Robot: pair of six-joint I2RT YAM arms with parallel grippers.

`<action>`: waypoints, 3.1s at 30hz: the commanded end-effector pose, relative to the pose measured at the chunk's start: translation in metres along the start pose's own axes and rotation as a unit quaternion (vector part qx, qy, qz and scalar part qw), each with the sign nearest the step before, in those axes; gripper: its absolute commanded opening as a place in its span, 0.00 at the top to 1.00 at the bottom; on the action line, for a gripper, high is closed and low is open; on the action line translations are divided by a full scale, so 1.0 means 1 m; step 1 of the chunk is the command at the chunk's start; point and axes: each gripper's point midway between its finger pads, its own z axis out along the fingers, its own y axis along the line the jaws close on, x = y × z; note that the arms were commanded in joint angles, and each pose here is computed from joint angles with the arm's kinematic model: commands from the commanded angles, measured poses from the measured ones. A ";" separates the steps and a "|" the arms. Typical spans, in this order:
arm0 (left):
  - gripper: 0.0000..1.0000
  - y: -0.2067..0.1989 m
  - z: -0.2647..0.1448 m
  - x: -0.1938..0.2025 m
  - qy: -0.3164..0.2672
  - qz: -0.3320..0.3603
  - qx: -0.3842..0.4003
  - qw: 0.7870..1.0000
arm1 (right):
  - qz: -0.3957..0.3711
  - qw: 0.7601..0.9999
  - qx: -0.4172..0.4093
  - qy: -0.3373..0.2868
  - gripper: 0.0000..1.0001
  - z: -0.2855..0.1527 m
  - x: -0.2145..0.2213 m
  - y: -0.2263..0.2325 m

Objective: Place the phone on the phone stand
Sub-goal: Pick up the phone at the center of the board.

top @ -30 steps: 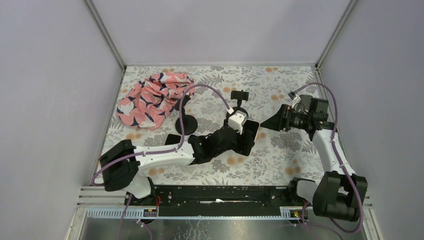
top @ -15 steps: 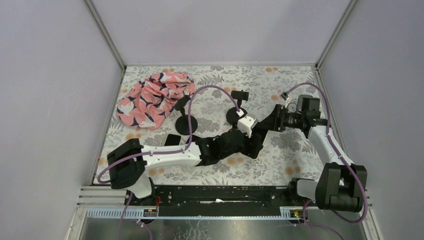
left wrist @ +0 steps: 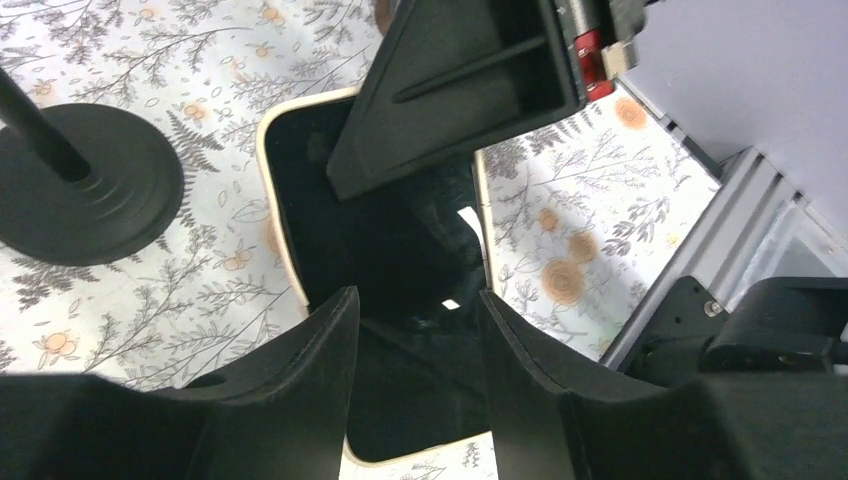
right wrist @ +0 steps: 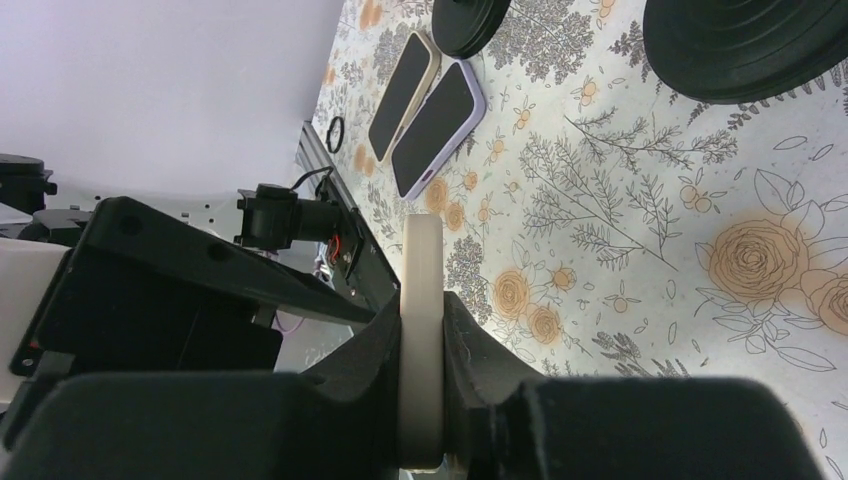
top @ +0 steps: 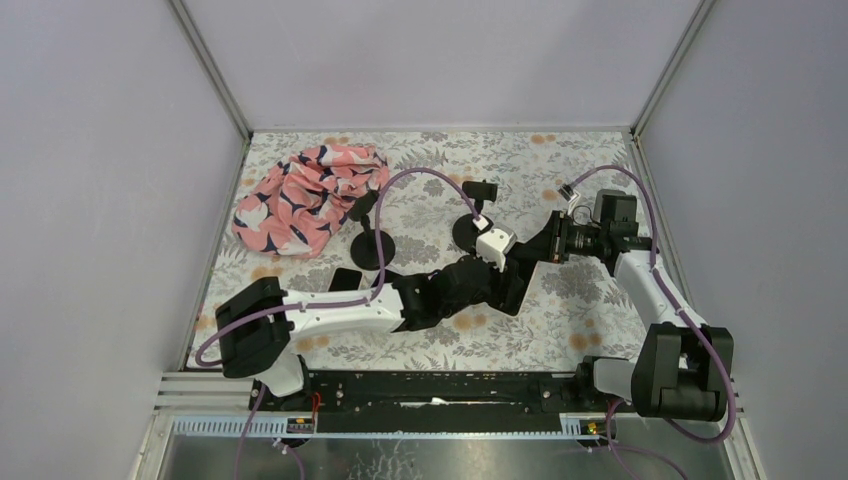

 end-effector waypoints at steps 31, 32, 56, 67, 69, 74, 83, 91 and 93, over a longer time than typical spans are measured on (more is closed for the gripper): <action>0.15 0.003 -0.103 -0.012 -0.107 -0.060 0.120 0.985 | -0.317 0.948 0.025 0.034 1.00 -0.079 -0.064 0.040; 0.14 -0.001 -0.105 -0.012 -0.113 -0.059 0.136 0.982 | -0.320 0.946 0.016 0.041 1.00 -0.082 -0.066 0.044; 0.23 -0.052 -0.077 -0.034 -0.187 0.009 0.318 0.929 | -0.403 0.905 -0.134 0.010 1.00 -0.060 -0.005 0.152; 0.37 -0.069 -0.065 -0.035 -0.155 -0.020 0.395 0.905 | -0.396 0.907 -0.143 -0.002 1.00 -0.056 0.006 0.153; 0.44 -0.071 -0.062 -0.034 -0.150 -0.023 0.398 0.905 | -0.393 0.908 -0.142 -0.001 1.00 -0.056 0.007 0.151; 0.58 -0.073 -0.059 -0.036 -0.145 -0.027 0.399 0.905 | -0.385 0.912 -0.142 0.001 1.00 -0.054 0.008 0.146; 0.95 -0.090 -0.070 -0.045 -0.143 -0.045 0.452 0.879 | -0.369 0.917 -0.150 -0.002 0.97 -0.051 0.010 0.142; 1.00 -0.078 -0.077 -0.048 -0.155 -0.059 0.428 0.888 | -0.366 0.922 -0.128 0.000 0.65 -0.050 0.010 0.135; 1.00 -0.068 -0.078 -0.045 -0.160 -0.064 0.408 0.896 | -0.361 0.926 -0.111 -0.001 0.13 -0.050 0.006 0.133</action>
